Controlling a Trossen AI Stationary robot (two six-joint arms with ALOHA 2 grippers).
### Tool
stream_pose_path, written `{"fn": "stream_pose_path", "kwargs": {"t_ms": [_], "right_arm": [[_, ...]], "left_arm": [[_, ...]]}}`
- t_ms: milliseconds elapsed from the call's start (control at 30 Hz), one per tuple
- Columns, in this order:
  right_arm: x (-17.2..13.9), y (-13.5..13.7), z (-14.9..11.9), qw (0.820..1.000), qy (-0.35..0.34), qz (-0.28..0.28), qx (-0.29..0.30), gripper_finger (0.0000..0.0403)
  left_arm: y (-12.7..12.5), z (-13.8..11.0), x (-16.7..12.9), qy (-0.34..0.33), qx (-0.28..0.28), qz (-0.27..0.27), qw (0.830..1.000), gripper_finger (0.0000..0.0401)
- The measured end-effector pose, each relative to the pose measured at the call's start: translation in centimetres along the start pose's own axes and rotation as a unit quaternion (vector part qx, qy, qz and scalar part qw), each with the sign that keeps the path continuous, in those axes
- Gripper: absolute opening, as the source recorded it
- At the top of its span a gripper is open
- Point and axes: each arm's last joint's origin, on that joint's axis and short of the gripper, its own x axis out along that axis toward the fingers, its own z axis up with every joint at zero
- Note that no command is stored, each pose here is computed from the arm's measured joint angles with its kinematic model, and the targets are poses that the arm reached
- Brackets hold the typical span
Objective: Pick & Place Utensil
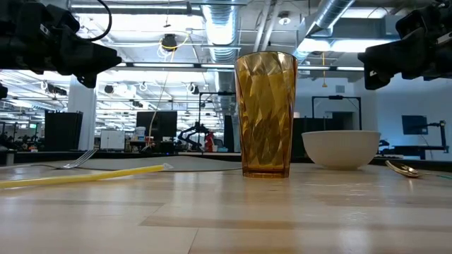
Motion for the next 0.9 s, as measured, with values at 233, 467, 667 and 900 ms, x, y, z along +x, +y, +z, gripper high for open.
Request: {"fn": "stream_pose_path", "kwargs": {"t_ms": [233,467,667,900], "right_arm": [[0.0,0.0,0.0,1.0,0.0,0.0,0.0,0.0067],[0.0,0.0,0.01,1.0,0.0,0.0,0.0,0.0067],[0.0,0.0,0.0,1.0,0.0,0.0,0.0,0.0067],[0.0,0.0,0.0,1.0,0.0,0.0,0.0,0.0067]], "left_arm": [[0.0,0.05,0.0,-0.003,0.034,0.0,0.999,0.0112],[-0.01,0.08,0.0,-0.004,0.04,0.0,0.999,0.0112],[-0.01,0.16,0.0,-0.009,0.04,0.0,0.999,0.0112],[-0.03,0.5,-0.01,-0.027,0.04,-0.001,0.999,0.0112]]}}
